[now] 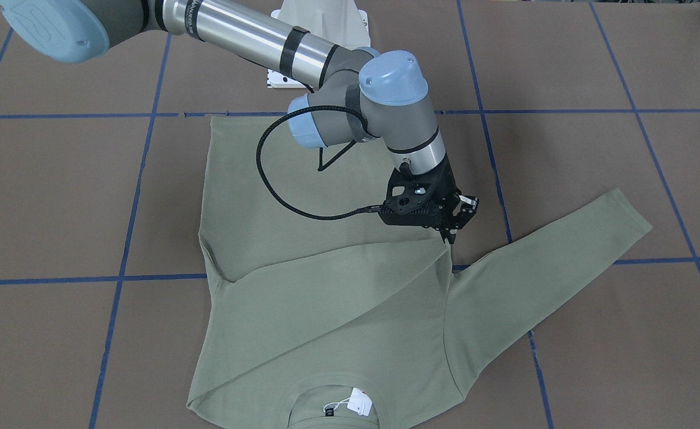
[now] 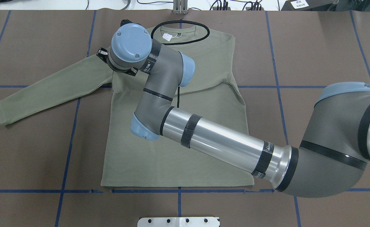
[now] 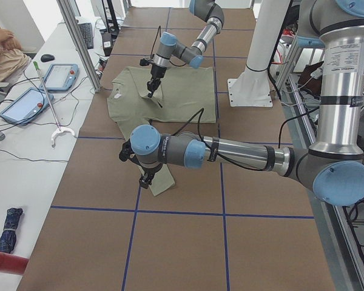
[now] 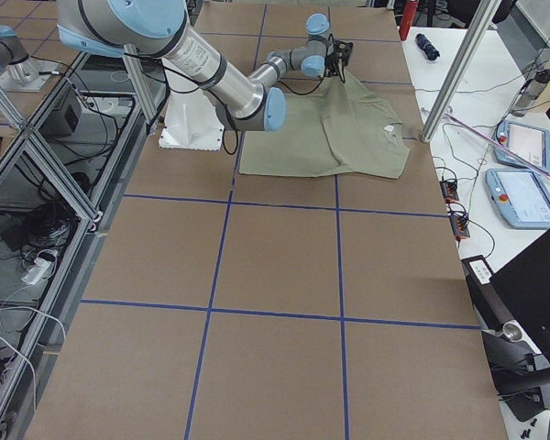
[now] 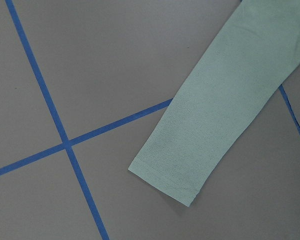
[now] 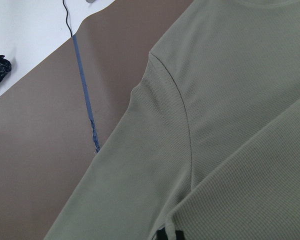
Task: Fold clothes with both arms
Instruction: 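Lay the sleeve down near the collar and open the right gripper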
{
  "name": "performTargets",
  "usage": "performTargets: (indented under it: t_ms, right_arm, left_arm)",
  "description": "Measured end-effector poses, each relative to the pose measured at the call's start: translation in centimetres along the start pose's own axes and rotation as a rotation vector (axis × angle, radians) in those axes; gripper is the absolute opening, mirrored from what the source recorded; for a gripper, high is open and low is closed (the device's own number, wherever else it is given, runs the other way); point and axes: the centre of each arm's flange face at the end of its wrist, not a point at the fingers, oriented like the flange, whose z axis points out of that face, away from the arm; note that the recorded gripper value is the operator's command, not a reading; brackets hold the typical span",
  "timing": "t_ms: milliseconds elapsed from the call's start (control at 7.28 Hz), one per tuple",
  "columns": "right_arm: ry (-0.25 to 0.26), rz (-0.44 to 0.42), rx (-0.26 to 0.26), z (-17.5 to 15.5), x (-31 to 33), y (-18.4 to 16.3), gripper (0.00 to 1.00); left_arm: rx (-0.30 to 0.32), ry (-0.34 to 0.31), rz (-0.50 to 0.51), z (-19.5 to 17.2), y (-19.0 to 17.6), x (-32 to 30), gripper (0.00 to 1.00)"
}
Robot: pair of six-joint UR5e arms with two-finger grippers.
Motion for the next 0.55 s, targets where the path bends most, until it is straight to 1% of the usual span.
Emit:
performTargets:
  t_ms: [137,275,550]
  right_arm:
    - [0.003,0.001,0.020,0.49,-0.72,-0.12,0.93]
    - [0.006,0.002,0.033,0.85,-0.91,-0.26,0.97]
    - [0.008,0.022,0.055,1.19,-1.07,-0.42,0.99]
  left_arm:
    - [0.001,-0.001,-0.007,-0.05,-0.11,0.05,1.00]
    - [0.003,-0.001,-0.028,-0.12,-0.27,0.14,1.00]
    - [0.004,0.001,-0.083,-0.10,-0.50,0.30,1.00]
